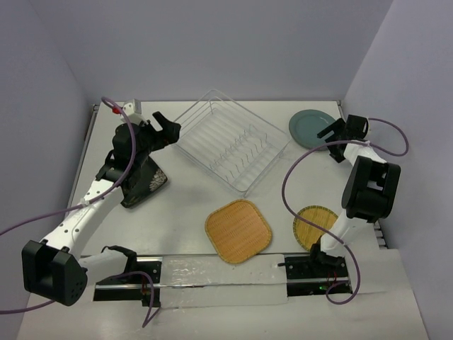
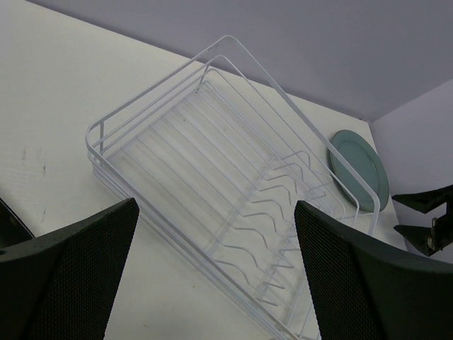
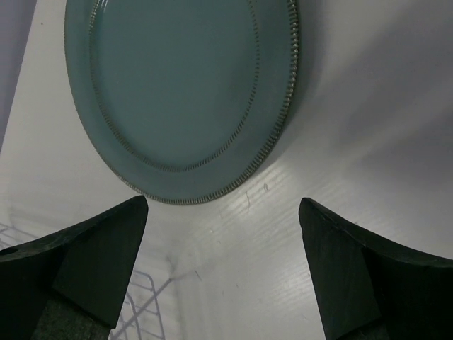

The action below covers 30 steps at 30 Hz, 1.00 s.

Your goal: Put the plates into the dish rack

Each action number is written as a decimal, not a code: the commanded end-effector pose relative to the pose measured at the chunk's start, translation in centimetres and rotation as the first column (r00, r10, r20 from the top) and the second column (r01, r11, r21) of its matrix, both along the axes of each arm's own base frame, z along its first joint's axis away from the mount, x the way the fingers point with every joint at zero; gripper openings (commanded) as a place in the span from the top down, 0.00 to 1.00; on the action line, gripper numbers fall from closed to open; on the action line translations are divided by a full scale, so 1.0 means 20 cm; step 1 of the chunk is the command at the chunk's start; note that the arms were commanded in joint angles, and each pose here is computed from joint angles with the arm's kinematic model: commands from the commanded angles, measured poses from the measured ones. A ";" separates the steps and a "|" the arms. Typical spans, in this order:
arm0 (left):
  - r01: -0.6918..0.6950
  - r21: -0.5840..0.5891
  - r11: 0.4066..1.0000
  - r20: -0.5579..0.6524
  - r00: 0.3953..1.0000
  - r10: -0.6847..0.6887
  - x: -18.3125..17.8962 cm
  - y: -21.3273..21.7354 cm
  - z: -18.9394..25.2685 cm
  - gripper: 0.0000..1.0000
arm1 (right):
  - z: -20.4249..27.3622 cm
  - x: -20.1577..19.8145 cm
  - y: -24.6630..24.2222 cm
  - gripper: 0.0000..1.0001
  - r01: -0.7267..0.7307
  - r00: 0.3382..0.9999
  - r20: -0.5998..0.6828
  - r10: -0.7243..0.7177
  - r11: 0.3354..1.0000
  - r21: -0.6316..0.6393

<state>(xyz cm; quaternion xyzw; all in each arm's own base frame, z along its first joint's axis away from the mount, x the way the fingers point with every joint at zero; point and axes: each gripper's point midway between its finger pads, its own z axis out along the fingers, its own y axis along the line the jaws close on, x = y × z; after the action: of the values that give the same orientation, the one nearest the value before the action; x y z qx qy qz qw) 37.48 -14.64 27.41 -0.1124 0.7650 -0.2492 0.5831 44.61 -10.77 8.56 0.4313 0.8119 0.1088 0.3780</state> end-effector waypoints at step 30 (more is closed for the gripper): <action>0.045 -0.026 0.999 0.088 0.995 -0.042 0.08 -0.07 0.07 0.01 | -0.26 0.25 -0.15 0.00 0.199 0.942 0.166 -0.291 0.886 0.419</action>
<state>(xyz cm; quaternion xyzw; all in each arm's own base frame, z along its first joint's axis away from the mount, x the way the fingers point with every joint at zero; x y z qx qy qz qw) 39.17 -15.74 26.38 -0.0995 0.7639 -0.2571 0.5835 50.45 -12.61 5.46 0.5283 0.6892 0.2682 0.4171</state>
